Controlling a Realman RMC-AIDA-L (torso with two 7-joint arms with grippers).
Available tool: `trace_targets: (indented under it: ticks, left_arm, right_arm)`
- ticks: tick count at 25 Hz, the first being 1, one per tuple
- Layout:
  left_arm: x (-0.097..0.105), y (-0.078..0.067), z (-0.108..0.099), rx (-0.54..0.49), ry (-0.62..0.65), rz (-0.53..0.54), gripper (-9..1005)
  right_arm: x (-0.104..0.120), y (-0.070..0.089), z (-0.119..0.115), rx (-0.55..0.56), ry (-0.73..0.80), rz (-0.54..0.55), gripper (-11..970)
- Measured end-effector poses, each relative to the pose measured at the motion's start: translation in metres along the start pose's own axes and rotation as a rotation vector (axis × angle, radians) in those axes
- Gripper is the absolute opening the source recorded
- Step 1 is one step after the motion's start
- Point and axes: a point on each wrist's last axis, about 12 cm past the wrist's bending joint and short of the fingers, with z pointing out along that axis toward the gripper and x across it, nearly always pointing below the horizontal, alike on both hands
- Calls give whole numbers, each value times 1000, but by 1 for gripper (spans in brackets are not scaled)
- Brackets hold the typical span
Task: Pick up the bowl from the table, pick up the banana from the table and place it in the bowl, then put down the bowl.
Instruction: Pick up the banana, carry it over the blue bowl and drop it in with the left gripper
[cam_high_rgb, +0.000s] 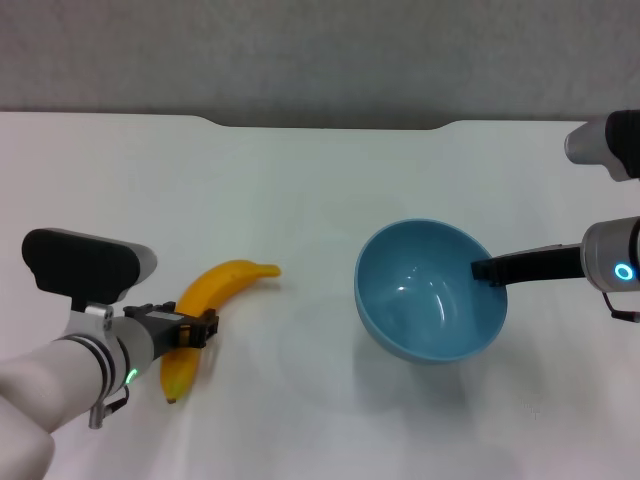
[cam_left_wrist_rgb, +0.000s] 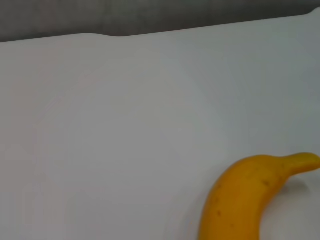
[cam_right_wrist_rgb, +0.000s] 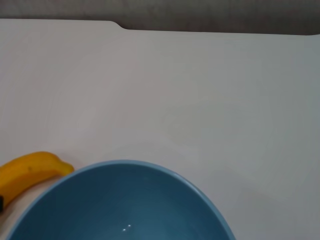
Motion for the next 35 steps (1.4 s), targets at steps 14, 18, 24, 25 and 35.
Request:
trace_targets:
  ticks: [14,18,24,25,35]
  left_arm:
    - [-26,-1,-10,34,-109,-122,492]
    - [-48,-3,-25,57,-204,-145,491]
    - [-80,-14,-48,112,-331,-165,491]
    - [-86,-21,-57,136,-366,-159,492]
    - [-94,-55,-72,240,-417,-127,491]
  right_arm:
    - [1,-2,0,7,-3,6,103]
    - [2,-1,2,6,3,4,107]
    - [1,9,12,-22,20,4,112]
    - [0,13,15,-36,24,1,113]
    - [-12,45,33,-106,26,-30,122]
